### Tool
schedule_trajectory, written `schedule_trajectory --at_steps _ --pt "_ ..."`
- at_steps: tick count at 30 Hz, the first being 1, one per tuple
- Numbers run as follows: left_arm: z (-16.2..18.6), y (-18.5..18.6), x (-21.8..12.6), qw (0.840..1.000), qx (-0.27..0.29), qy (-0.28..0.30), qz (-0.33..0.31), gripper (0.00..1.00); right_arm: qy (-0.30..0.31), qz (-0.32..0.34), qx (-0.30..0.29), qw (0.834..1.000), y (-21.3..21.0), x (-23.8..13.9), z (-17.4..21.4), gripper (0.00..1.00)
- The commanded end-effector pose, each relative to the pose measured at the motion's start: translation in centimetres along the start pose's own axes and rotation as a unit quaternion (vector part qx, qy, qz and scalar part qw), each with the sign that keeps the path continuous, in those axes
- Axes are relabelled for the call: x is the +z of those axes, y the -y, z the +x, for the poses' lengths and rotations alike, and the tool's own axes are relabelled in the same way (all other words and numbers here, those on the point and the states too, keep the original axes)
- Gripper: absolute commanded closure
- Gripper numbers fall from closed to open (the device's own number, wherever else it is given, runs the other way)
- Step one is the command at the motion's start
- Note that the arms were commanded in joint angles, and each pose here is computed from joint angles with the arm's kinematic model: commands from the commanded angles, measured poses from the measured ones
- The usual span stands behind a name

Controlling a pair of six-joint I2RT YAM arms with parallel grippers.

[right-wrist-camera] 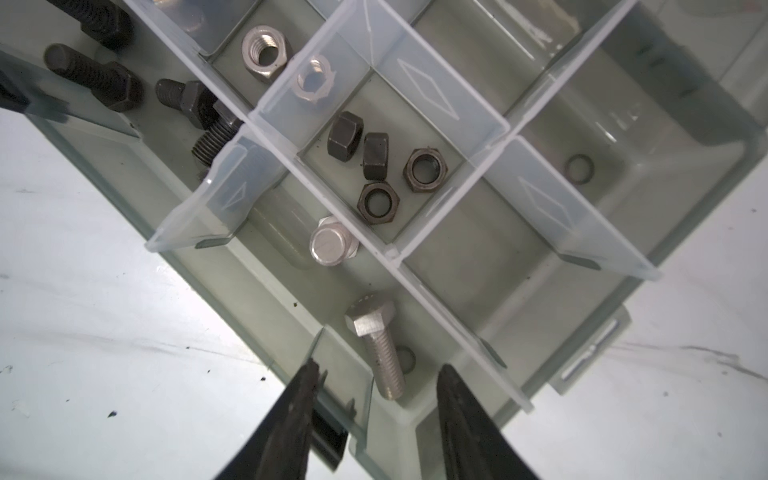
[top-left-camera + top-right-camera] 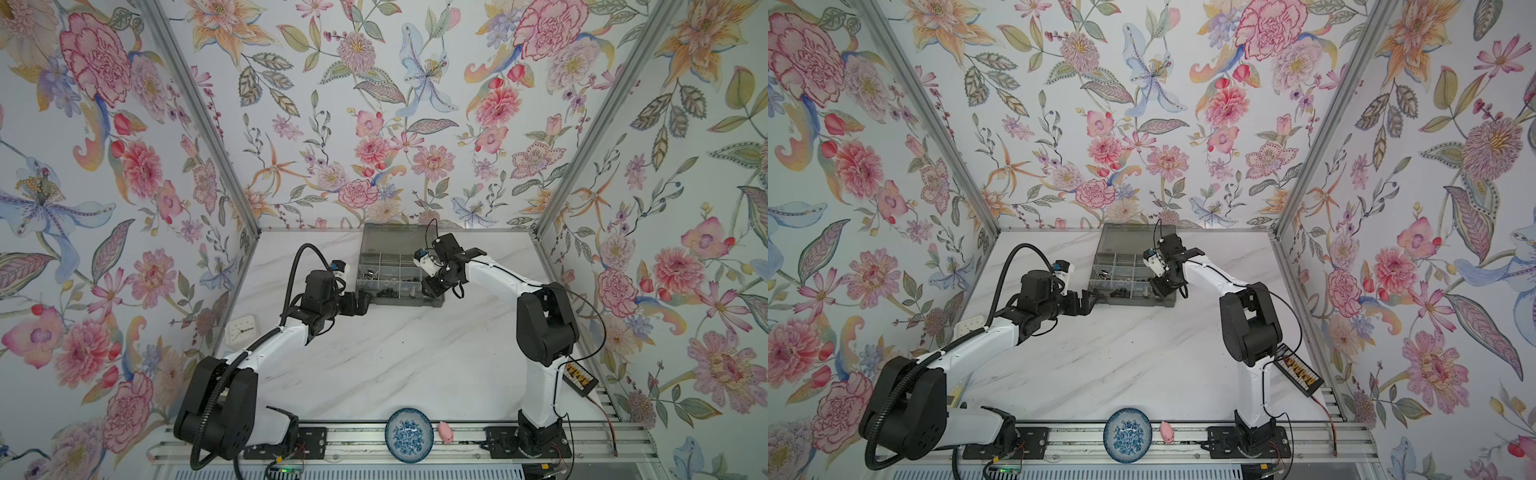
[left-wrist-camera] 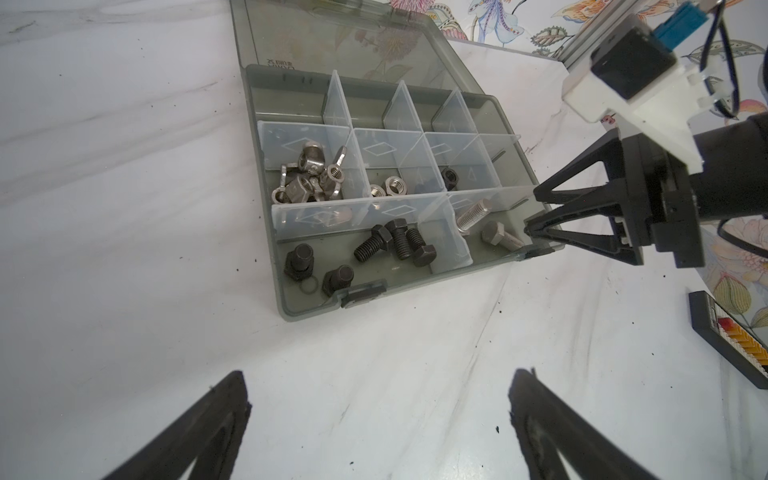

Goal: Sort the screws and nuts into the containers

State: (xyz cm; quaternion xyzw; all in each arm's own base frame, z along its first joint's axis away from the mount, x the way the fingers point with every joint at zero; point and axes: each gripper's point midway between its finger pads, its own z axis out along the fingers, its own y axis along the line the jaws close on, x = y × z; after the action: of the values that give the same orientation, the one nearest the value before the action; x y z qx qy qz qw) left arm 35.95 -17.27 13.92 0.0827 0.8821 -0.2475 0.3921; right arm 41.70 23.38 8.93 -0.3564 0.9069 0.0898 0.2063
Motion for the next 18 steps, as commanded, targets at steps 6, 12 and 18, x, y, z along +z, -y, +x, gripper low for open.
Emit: schedule_trajectory --at_steps 6,12,18 --pt "-0.1 -0.7 -0.4 1.000 -0.002 0.007 -0.012 0.01 0.015 -0.002 0.005 1.000 -0.9 -3.2 0.9 0.48" --pt "-0.5 -1.3 -1.0 0.999 0.008 0.020 -0.035 0.01 0.055 0.000 -0.004 0.998 -1.8 -5.0 1.9 0.44" --pt "-1.9 -2.8 -2.9 0.993 0.021 0.066 -0.091 0.01 0.102 0.021 0.020 0.994 -0.4 -6.6 3.5 0.40"
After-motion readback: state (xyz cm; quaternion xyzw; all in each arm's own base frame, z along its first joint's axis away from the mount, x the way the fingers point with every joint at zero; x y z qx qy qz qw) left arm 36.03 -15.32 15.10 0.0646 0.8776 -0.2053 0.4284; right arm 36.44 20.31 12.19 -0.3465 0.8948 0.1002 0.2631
